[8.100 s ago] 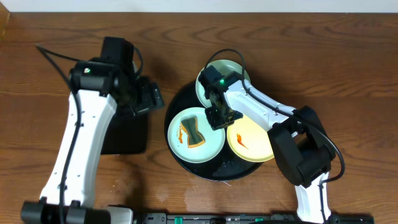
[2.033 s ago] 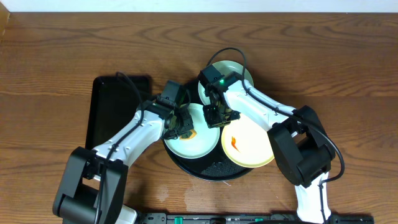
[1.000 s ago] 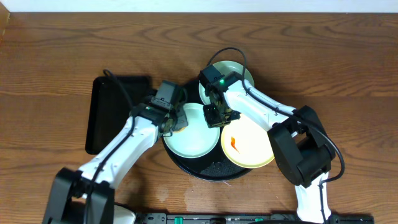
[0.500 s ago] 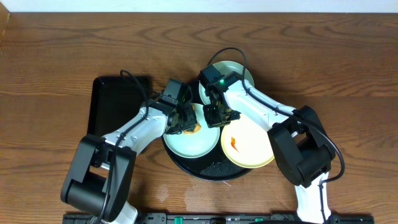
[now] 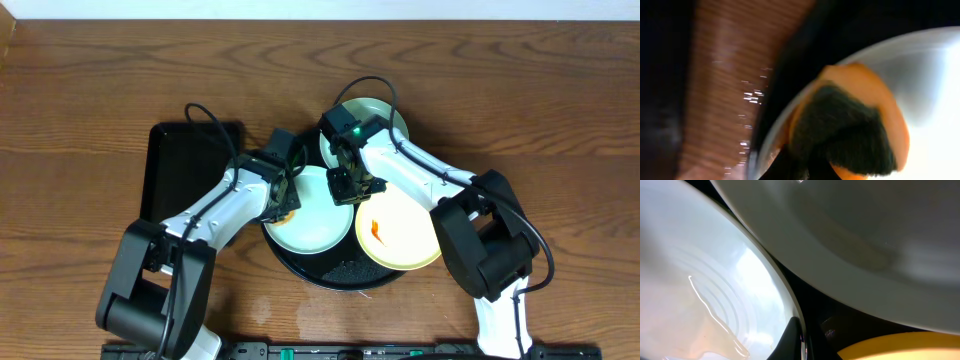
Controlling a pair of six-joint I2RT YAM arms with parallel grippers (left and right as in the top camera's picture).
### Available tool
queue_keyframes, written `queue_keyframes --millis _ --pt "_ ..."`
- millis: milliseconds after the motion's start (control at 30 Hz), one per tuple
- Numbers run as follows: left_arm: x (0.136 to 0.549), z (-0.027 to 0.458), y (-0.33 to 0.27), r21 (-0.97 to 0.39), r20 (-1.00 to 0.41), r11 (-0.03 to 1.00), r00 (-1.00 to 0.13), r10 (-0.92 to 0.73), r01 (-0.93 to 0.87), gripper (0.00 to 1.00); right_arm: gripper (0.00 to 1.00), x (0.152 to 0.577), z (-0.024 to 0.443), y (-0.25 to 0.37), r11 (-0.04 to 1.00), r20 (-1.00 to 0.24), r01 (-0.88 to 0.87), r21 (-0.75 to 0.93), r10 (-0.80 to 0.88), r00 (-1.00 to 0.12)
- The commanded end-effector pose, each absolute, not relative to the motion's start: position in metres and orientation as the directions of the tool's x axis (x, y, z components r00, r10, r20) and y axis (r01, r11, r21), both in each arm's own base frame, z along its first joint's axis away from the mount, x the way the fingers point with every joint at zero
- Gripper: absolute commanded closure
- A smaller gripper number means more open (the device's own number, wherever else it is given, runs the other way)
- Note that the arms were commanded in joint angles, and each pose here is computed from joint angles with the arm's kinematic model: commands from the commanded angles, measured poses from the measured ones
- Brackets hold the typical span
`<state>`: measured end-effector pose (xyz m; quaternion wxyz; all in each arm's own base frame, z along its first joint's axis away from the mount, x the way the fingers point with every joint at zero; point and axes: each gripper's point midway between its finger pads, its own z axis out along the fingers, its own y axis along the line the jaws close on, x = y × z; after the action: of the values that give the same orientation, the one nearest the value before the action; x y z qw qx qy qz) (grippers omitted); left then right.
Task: Clean dirty plates on tray and stack at the side
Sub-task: 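Lift the sponge off the plate and move it toward the black tray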
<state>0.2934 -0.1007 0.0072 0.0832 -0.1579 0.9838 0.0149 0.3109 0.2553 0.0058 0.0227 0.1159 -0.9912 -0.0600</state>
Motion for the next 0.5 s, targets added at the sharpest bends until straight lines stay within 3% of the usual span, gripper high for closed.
queue_keyframes --millis 0,267,467 --pt "0.305 0.027 -0.070 0.117 -0.286 0.937 -0.915 -0.285 -0.329 0.93 0.99 0.310 0.001 0.253 0.970 0.039 -0.217 0.110 -0.222 -0.974" --pt "0.312 0.123 -0.073 -0.070 -0.470 0.939 -0.819 -0.328 -0.336 0.93 0.99 0.321 0.016 0.265 0.962 -0.016 -0.245 0.124 -0.244 -0.970" --pt "0.289 0.184 -0.039 -0.168 -0.572 0.908 -0.713 -0.407 -0.383 0.93 0.99 0.341 0.063 0.268 0.955 -0.157 -0.291 0.065 -0.278 -0.948"
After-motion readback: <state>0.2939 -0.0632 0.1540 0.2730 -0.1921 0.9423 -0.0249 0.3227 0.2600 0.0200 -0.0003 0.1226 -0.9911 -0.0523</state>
